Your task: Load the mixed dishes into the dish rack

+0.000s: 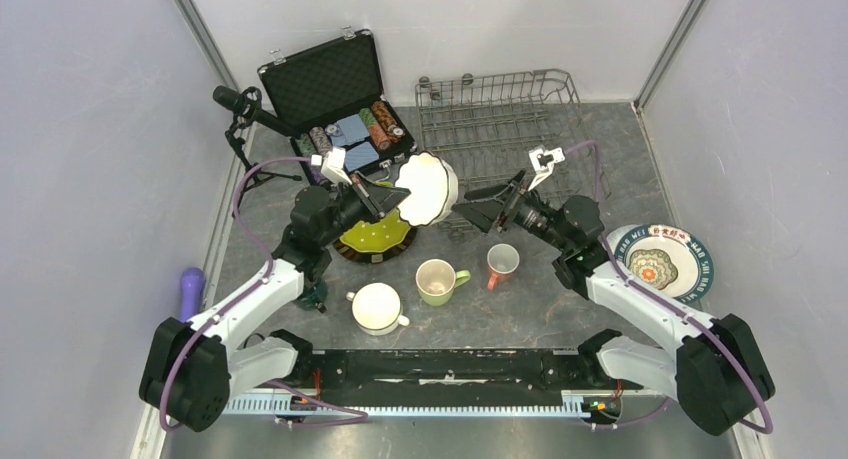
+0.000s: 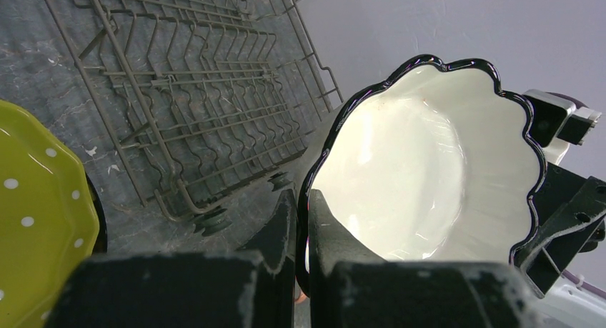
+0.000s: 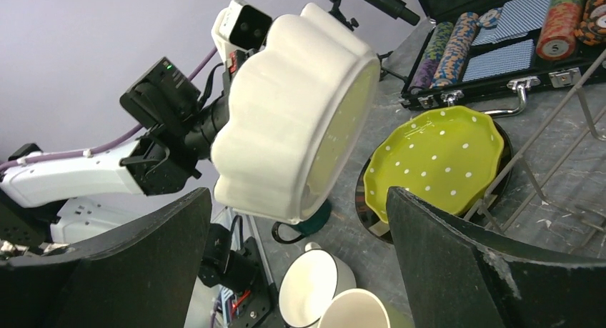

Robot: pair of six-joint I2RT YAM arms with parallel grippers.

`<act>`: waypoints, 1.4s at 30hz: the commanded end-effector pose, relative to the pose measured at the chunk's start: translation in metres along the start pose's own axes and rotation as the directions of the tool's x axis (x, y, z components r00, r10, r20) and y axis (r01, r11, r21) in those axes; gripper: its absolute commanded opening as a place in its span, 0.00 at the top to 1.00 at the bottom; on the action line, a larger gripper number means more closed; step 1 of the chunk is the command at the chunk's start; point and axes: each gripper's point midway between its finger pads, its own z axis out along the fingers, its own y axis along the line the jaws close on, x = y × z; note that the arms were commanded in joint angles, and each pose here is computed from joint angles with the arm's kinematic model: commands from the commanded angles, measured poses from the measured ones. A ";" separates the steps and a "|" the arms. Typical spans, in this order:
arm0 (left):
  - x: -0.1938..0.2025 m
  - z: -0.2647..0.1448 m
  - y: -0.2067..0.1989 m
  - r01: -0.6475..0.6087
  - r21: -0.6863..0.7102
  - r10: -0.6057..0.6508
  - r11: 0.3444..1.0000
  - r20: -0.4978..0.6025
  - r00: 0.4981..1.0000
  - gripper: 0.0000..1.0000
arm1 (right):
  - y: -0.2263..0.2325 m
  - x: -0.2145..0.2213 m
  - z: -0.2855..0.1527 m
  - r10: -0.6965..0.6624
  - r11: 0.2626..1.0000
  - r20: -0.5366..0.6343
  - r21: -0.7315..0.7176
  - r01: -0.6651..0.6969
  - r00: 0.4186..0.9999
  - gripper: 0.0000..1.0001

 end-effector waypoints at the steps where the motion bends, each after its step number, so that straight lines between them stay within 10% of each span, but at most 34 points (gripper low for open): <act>1: -0.030 0.000 -0.046 -0.016 0.145 0.000 0.989 0.110 0.994 0.98 | 0.013 -0.024 0.014 0.003 1.000 0.085 -0.006 -0.003 0.996 0.01; 20: -0.026 0.004 -0.043 -0.044 0.119 0.030 0.992 0.115 0.993 0.98 | 0.009 -0.011 0.029 0.067 0.997 0.059 0.033 -0.069 0.996 0.09; 23: -0.025 0.005 -0.042 -0.040 0.116 0.027 0.992 0.110 0.994 0.98 | 0.008 -0.011 0.029 0.068 0.997 0.065 0.038 -0.070 0.996 0.22; 29: -0.020 0.010 -0.035 -0.038 0.100 0.028 0.994 0.099 0.995 0.98 | 0.004 -0.015 0.028 0.070 0.996 0.096 0.055 -0.076 0.993 0.79; 42: -0.026 0.059 -0.017 -0.015 0.049 0.011 0.999 0.076 0.997 0.60 | -0.060 -0.062 0.013 -0.002 0.925 0.272 0.365 -0.101 0.962 1.00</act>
